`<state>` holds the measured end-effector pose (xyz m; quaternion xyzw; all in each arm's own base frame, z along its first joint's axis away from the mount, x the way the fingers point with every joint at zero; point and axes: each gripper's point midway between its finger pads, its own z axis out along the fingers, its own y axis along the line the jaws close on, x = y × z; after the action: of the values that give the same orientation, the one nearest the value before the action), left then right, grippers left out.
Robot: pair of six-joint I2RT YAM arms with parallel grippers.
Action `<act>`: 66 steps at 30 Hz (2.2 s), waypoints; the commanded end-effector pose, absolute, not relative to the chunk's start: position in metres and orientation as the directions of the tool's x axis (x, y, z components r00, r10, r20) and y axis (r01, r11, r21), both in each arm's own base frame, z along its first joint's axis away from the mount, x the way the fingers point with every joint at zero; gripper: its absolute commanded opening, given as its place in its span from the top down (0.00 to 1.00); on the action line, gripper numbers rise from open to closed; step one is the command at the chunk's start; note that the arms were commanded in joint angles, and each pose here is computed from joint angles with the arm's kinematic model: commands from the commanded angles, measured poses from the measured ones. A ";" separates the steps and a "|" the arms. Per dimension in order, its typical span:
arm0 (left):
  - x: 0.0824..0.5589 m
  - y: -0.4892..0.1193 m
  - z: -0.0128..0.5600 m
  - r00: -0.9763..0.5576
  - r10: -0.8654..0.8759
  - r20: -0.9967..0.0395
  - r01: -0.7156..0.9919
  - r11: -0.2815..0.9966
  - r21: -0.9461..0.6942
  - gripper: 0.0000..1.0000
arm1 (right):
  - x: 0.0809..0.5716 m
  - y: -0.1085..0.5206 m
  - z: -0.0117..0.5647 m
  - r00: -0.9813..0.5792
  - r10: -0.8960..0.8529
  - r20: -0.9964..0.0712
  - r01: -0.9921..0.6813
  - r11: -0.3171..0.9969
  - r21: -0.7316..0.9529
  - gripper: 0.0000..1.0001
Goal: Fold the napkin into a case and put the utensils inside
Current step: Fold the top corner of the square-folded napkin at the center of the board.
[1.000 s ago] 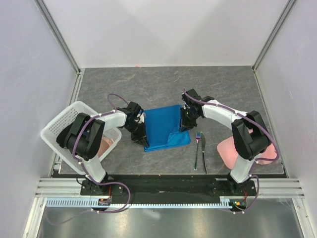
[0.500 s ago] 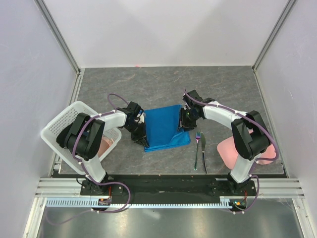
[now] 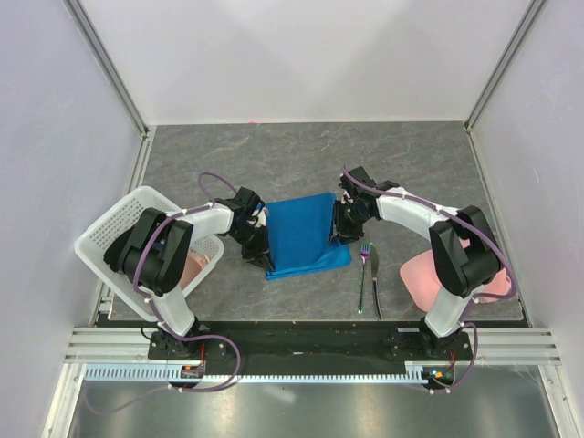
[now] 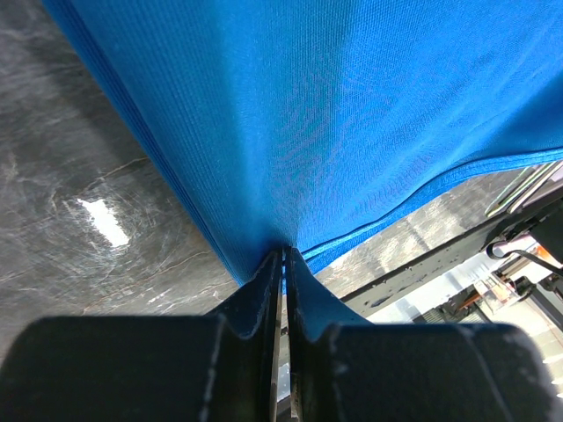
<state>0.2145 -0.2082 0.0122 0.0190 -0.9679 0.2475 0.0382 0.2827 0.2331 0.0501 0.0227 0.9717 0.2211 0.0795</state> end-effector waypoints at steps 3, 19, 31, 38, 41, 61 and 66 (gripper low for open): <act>0.213 -0.204 0.007 -0.998 0.010 0.058 -0.018 0.888 -0.459 0.89 | 0.265 0.229 0.076 -0.985 0.100 -0.144 0.021 0.883 0.468 0.66; 0.222 -0.214 0.051 -0.997 -0.078 -0.010 -0.062 0.852 -0.520 0.82 | 0.282 0.259 0.083 -0.985 0.016 -0.173 -0.073 0.867 0.493 1.00; 0.208 -0.196 0.020 -0.991 -0.130 0.029 -0.129 0.892 -0.434 0.91 | 0.322 0.324 0.100 -0.980 -0.028 -0.196 -0.139 0.799 0.585 1.00; 0.203 -0.191 0.009 -0.987 -0.158 0.029 -0.155 0.895 -0.419 0.92 | 0.357 0.369 0.091 -0.987 0.017 -0.160 -0.093 0.747 0.658 1.00; 0.202 -0.192 0.008 -0.987 -0.160 0.031 -0.158 0.893 -0.421 0.93 | 0.368 0.381 0.083 -0.989 0.025 -0.143 -0.079 0.735 0.674 1.00; 0.200 -0.194 0.007 -0.988 -0.149 0.027 -0.147 0.896 -0.418 0.93 | 0.390 0.431 0.073 -0.992 0.002 -0.126 -0.092 0.669 0.738 1.00; 0.202 -0.195 0.010 -0.988 -0.152 0.012 -0.142 0.895 -0.423 0.93 | 0.386 0.441 0.070 -0.993 -0.012 -0.115 -0.094 0.659 0.746 1.00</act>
<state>0.1979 -0.1959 0.0116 0.0699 -0.9721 0.2239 0.0095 0.3870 0.4228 0.0596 -0.0188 0.9195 0.3894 0.0503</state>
